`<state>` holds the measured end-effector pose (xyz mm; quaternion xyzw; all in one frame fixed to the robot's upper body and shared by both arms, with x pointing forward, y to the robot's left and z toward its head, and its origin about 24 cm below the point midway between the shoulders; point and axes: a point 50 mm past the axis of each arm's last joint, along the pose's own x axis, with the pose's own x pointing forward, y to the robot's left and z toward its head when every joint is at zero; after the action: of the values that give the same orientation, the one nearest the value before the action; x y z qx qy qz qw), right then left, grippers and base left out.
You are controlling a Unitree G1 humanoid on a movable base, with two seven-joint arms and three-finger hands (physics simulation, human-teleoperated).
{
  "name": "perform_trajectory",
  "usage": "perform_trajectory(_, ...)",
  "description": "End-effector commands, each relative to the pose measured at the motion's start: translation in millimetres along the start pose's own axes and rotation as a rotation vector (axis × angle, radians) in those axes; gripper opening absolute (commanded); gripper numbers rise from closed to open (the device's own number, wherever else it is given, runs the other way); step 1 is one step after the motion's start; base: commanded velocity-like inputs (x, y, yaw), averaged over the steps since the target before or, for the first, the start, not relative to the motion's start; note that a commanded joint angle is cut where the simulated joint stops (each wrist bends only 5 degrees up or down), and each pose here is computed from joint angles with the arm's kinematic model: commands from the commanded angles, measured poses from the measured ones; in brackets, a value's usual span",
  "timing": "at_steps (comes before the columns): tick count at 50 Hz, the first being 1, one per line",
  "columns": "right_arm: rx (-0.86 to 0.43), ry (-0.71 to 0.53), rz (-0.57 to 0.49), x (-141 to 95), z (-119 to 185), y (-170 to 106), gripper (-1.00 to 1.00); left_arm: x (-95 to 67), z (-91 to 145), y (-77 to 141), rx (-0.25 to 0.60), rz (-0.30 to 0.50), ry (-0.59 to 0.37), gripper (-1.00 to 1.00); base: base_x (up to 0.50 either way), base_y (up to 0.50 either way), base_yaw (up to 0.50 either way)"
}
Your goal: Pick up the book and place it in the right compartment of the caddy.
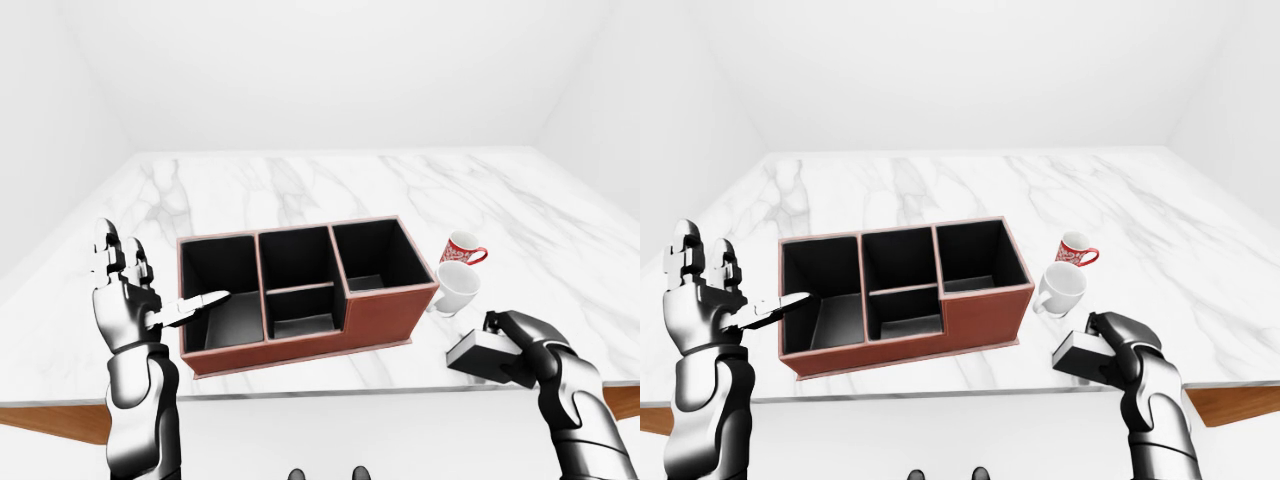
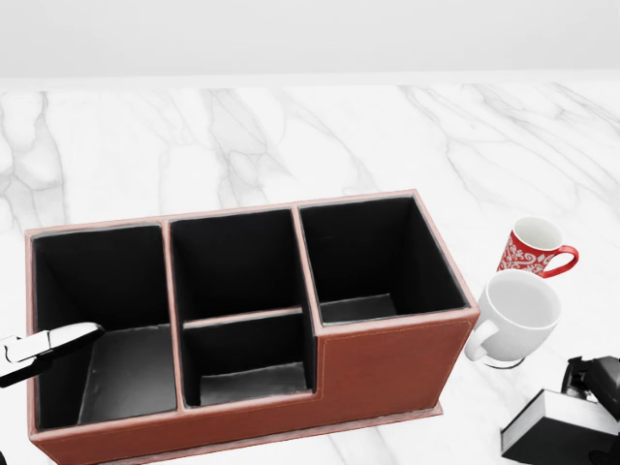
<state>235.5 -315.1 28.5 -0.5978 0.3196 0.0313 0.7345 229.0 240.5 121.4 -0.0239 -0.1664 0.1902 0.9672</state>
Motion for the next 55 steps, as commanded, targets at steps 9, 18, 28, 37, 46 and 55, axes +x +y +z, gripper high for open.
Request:
perform_trajectory(9,0.035,-0.043,-0.070,-43,-3,-41,-1.00,0.5,0,0,0.004,0.004,0.001,1.00,0.00,0.00,0.00)
perform_trajectory(18,-0.043,-0.078,-0.446,-96,-4,-114,-1.00,1.0,-1,0,0.007,0.004,0.002,1.00,0.00,0.00,0.00)
perform_trajectory(28,-0.065,-0.174,-0.778,-145,13,-187,-1.00,0.0,-3,-1,0.011,-0.001,0.005,1.00,0.00,0.00,0.00)
perform_trajectory(37,-0.142,-0.330,-0.895,-160,54,-263,-1.00,0.6,-3,-1,0.011,0.001,0.007,1.00,0.00,0.00,0.00)
perform_trajectory(46,-0.085,-0.371,-0.893,-158,80,-316,-1.00,0.9,-3,-2,0.011,-0.001,0.006,1.00,0.00,0.00,0.00)
perform_trajectory(55,-0.063,-0.368,-0.911,-160,99,-334,-1.00,0.7,-3,-2,0.011,-0.002,0.005,1.00,0.00,0.00,0.00)
